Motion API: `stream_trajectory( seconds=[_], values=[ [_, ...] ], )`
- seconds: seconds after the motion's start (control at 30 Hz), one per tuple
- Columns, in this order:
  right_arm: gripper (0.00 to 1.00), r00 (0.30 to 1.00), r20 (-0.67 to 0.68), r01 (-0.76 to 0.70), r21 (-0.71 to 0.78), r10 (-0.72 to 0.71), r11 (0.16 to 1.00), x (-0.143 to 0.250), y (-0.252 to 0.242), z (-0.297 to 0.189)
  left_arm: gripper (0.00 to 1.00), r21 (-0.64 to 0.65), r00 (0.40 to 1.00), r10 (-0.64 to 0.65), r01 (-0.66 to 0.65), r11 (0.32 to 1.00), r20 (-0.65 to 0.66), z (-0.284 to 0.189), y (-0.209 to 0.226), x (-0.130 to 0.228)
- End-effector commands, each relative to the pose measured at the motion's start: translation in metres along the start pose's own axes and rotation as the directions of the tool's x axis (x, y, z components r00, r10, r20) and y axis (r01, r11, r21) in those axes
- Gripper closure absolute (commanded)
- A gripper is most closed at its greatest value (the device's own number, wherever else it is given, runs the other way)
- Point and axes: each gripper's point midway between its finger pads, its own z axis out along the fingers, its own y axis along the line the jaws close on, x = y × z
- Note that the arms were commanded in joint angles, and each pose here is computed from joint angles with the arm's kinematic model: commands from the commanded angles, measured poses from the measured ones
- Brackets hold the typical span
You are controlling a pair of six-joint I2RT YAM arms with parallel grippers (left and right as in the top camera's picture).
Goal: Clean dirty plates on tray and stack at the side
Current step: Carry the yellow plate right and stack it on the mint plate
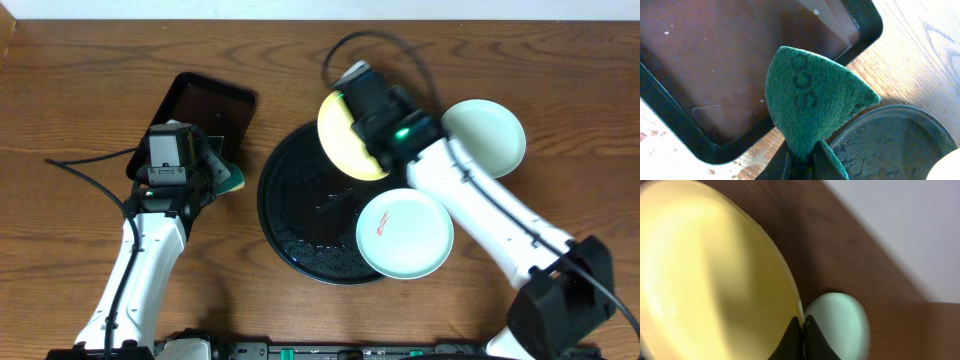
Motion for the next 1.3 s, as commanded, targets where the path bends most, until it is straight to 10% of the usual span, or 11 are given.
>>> stream_trajectory(
  seconds=[0.0,0.2,0.57,1.07,1.27],
  values=[
    [0.99,0.956,0.018,-0.267,-0.356,0.292,0.896,-0.012,-0.002,0.001,0.93,-0.006,1.000,-0.004,0.004,1.000,-0.001,0.000,0.003,0.001],
    [0.99,0.749,-0.099,-0.606,-0.502,0.655,0.617,0.006,-0.084,0.021,0.93,-0.005,1.000,-0.004,0.004,1.000,-0.001,0.000,0.003,0.001],
    [0.99,0.425,-0.127,-0.905,-0.075,0.896,0.419,0.154,-0.229,0.064,0.92,-0.006,1.000,-0.005,0.005,1.000,-0.002,0.000,0.003,0.001],
    [0.98,0.325,-0.177,-0.943,0.020,0.929,0.333,0.222,-0.184,0.105,0.93,-0.004,1.000,-0.004,0.004,1.000,0.001,0.000,0.002,0.000],
    [0.50,0.319,-0.223,-0.945,-0.004,0.921,0.327,0.227,-0.166,0.107,0.93,-0.006,1.000,-0.004,0.004,1.000,-0.002,0.000,0.003,0.001]
  ],
)
